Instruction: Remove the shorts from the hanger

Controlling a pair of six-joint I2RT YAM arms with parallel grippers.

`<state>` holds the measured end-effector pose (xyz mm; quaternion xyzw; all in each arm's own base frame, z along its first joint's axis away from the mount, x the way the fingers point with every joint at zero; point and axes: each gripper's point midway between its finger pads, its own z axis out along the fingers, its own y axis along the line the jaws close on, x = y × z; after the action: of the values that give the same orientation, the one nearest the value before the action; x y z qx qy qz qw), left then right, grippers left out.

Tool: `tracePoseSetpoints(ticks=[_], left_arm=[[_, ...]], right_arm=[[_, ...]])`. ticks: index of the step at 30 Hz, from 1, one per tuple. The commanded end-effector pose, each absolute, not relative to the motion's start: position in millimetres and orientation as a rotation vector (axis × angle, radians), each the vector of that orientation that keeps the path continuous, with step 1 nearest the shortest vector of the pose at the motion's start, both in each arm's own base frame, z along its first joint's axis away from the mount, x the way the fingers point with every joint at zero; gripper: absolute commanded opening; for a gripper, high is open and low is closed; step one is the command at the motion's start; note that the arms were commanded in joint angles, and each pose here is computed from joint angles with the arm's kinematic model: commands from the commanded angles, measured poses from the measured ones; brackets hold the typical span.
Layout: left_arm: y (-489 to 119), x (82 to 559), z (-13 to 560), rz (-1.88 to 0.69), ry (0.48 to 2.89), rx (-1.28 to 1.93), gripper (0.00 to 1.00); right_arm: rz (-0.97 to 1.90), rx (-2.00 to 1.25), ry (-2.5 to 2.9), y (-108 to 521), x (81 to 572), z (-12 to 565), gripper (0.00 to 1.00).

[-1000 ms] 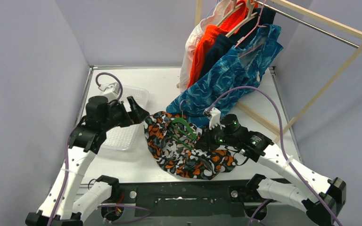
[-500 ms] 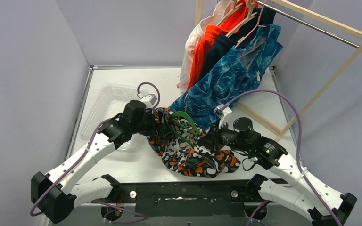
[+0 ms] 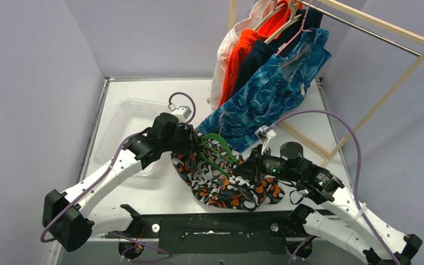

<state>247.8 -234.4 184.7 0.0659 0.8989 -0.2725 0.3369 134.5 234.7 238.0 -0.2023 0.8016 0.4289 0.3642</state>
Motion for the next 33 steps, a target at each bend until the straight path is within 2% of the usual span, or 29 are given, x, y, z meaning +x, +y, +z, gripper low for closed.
tracePoseSetpoints(ticks=[1,4,12,13,14,15,17,19,21,22,24,25,26,27,29,33], left_arm=[[-247.9,266.7,216.9,-0.729,2.231,0.257,0.30],[-239.0,273.2,213.9,-0.649,2.247,0.239,0.10],[-219.5,274.8,204.2,-0.534,2.279,0.188,0.03],[-219.7,275.3,203.7,-0.536,2.279,0.185,0.05],[-222.3,274.8,203.4,-0.552,2.277,0.190,0.14],[-225.7,274.7,203.3,-0.575,2.274,0.193,0.29],[-235.8,271.5,202.7,-0.647,2.270,0.202,0.52],[-243.2,271.9,202.2,-0.690,2.265,0.209,0.60],[-244.7,274.1,198.0,-0.678,2.286,0.215,0.60],[-242.9,275.2,194.3,-0.650,2.305,0.221,0.59],[-236.5,277.6,188.2,-0.577,2.339,0.236,0.44],[-231.3,279.6,186.8,-0.535,2.349,0.234,0.27],[-225.6,281.0,185.6,-0.491,2.357,0.223,0.16],[-218.9,283.0,186.2,-0.451,2.355,0.204,0.10],[-206.3,286.7,189.2,-0.383,2.337,0.170,0.01],[-181.0,296.4,189.3,-0.328,2.331,0.081,0.00]], right_arm=[[1.212,-0.552,1.970,244.9,127.0,261.6,0.00],[1.209,-0.555,1.964,243.0,125.4,262.1,0.00],[1.194,-0.554,1.905,236.1,124.1,273.4,0.00],[1.193,-0.553,1.912,235.8,123.8,270.5,0.00],[1.190,-0.549,1.919,235.8,124.3,267.3,0.00],[1.186,-0.542,1.927,235.8,125.4,264.3,0.00],[1.187,-0.543,1.938,237.5,126.3,261.6,0.00],[1.193,-0.557,1.940,239.4,125.8,263.1,0.00],[1.194,-0.563,1.939,240.5,126.3,264.0,0.00],[1.194,-0.565,1.936,240.7,126.4,264.4,0.00],[1.192,-0.566,1.936,240.5,126.5,263.8,0.00],[1.191,-0.566,1.940,240.1,126.0,262.8,0.00],[1.184,-0.570,1.953,239.2,125.2,259.9,0.00],[1.167,-0.565,1.974,236.7,125.4,256.1,0.00],[1.123,-0.548,2.018,229.9,125.4,248.2,0.00],[1.113,-0.526,2.035,221.5,119.8,245.5,0.00]])
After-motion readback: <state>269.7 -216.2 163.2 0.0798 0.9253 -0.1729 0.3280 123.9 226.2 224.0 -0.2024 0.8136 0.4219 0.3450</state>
